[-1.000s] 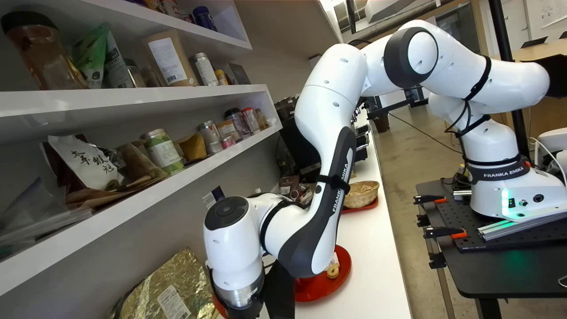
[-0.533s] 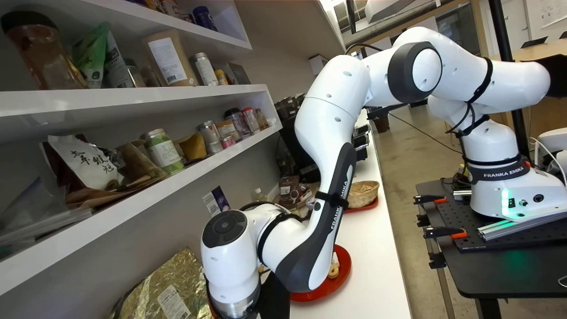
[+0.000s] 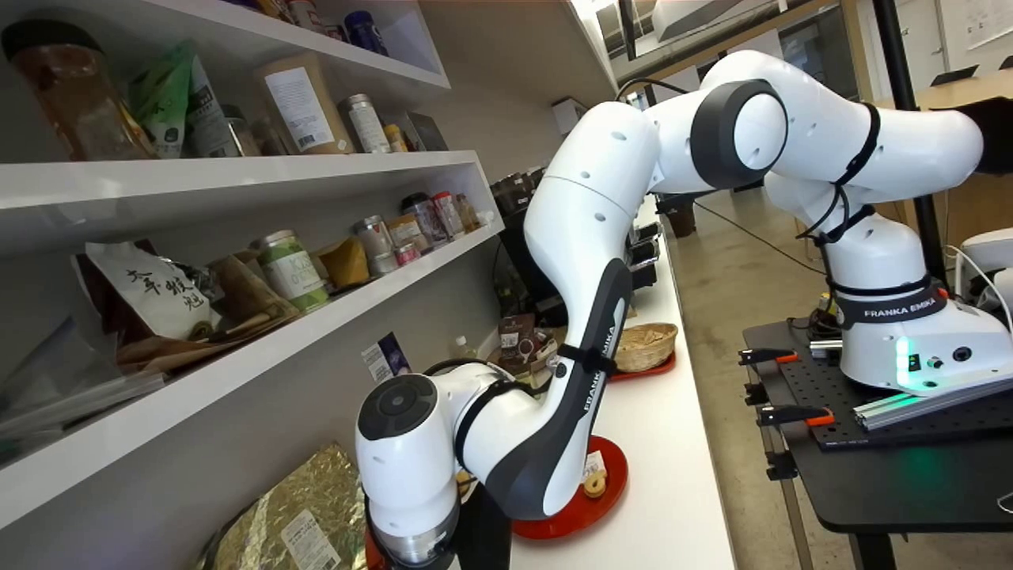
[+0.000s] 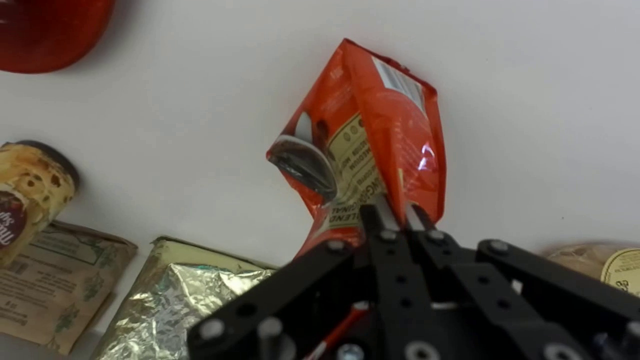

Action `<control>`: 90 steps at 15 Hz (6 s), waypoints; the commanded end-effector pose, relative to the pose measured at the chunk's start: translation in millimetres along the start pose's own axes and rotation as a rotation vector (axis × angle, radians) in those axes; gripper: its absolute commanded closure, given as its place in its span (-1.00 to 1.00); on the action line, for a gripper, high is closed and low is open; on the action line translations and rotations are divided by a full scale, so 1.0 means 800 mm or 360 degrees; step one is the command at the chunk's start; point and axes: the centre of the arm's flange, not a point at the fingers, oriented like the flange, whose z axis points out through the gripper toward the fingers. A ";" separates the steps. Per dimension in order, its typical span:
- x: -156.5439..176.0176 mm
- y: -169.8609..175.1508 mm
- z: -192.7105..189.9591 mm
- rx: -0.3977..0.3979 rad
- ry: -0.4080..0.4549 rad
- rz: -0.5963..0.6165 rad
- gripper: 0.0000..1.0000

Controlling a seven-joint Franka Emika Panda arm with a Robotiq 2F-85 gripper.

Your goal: Put the orange packet on the bottom shelf.

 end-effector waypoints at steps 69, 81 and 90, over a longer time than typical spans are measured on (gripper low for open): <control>0.195 1.065 -0.387 -0.0302 0.0159 0.0067 0.96; 0.241 1.058 -0.314 -0.0171 0.0197 -0.0010 0.96; 0.209 1.049 -0.314 -0.0154 0.0004 -0.0006 -0.31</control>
